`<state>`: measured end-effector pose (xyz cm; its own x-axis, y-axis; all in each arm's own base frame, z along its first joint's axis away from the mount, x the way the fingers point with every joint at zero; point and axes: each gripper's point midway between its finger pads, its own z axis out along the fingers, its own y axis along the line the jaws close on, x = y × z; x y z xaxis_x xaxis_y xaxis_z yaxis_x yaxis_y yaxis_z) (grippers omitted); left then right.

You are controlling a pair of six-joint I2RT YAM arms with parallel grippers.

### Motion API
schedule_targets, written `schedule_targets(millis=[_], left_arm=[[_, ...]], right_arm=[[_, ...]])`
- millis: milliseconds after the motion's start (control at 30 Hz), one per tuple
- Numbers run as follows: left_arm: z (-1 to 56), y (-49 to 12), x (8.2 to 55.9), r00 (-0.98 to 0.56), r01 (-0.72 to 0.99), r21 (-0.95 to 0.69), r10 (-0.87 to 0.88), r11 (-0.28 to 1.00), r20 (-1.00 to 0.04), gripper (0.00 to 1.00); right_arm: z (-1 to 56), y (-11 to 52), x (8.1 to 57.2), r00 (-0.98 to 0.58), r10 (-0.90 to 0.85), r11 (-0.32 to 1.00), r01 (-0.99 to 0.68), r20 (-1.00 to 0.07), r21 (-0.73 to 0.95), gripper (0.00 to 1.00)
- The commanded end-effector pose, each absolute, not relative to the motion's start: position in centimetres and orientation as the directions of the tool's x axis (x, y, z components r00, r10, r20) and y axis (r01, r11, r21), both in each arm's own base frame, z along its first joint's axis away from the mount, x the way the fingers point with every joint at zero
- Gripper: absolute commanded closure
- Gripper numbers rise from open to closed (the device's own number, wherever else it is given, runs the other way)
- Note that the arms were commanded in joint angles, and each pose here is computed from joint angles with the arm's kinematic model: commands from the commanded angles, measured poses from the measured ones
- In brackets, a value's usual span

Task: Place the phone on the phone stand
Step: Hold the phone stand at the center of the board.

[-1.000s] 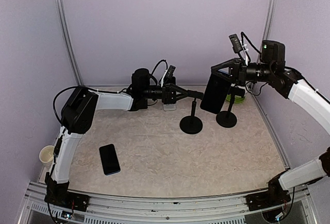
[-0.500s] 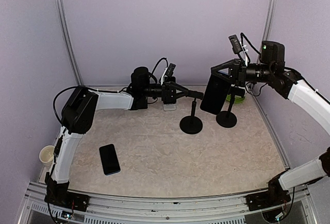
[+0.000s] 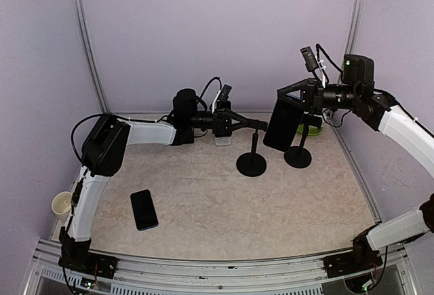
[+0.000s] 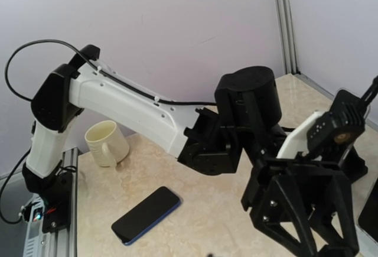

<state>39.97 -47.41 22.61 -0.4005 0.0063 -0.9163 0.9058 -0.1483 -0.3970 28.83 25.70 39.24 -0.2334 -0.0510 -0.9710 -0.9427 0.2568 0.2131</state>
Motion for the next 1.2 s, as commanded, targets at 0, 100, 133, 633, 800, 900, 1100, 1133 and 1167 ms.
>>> schedule_targets(millis=[0, 100, 133, 633, 800, 900, 1100, 1133, 1167], left_arm=[[21.9, -47.8, 40.1, -0.391, 0.909, -0.389, 0.016, -0.151, -0.920, 0.54], [21.9, -47.8, 40.2, -0.391, 0.909, -0.390, 0.019, -0.147, -0.920, 0.59], [21.9, -47.8, 40.2, -0.389, 0.910, -0.388, 0.018, -0.147, -0.921, 0.60], [22.8, -48.0, 40.2, -0.381, 0.912, -0.379, 0.019, -0.159, -0.924, 0.96], [23.2, -47.6, 39.7, -0.382, 0.911, -0.380, 0.022, -0.160, -0.924, 1.00], [24.0, -47.3, 39.1, -0.378, 0.914, -0.375, 0.012, -0.156, -0.926, 1.00], [25.9, -46.0, 37.3, -0.393, 0.910, -0.386, -0.018, -0.153, -0.919, 1.00], [26.1, -45.9, 37.0, -0.397, 0.908, -0.389, -0.022, -0.155, -0.917, 1.00], [26.0, -45.9, 36.7, -0.403, 0.905, -0.395, -0.019, -0.157, -0.915, 1.00]], right_arm=[[40.6, 25.3, 28.5, -0.184, -0.024, 0.251, -0.952, -0.983, 0.172, 1.00], [40.6, 25.3, 28.5, -0.183, -0.024, 0.251, -0.953, -0.983, 0.171, 1.00], [40.6, 25.3, 28.5, -0.184, -0.023, 0.251, -0.953, -0.983, 0.172, 1.00], [40.2, 25.4, 28.9, -0.194, -0.030, 0.259, -0.949, -0.981, 0.179, 1.00], [40.1, 25.5, 29.2, -0.196, -0.038, 0.257, -0.949, -0.980, 0.180, 1.00], [40.3, 25.7, 29.1, -0.196, -0.039, 0.236, -0.955, -0.980, 0.182, 1.00], [40.6, 26.7, 28.6, -0.205, -0.041, 0.169, -0.966, -0.978, 0.195, 1.00], [40.6, 27.0, 28.3, -0.205, -0.044, 0.153, -0.969, -0.978, 0.196, 1.00], [40.6, 27.4, 28.1, -0.204, -0.048, 0.136, -0.971, -0.978, 0.196, 1.00]])
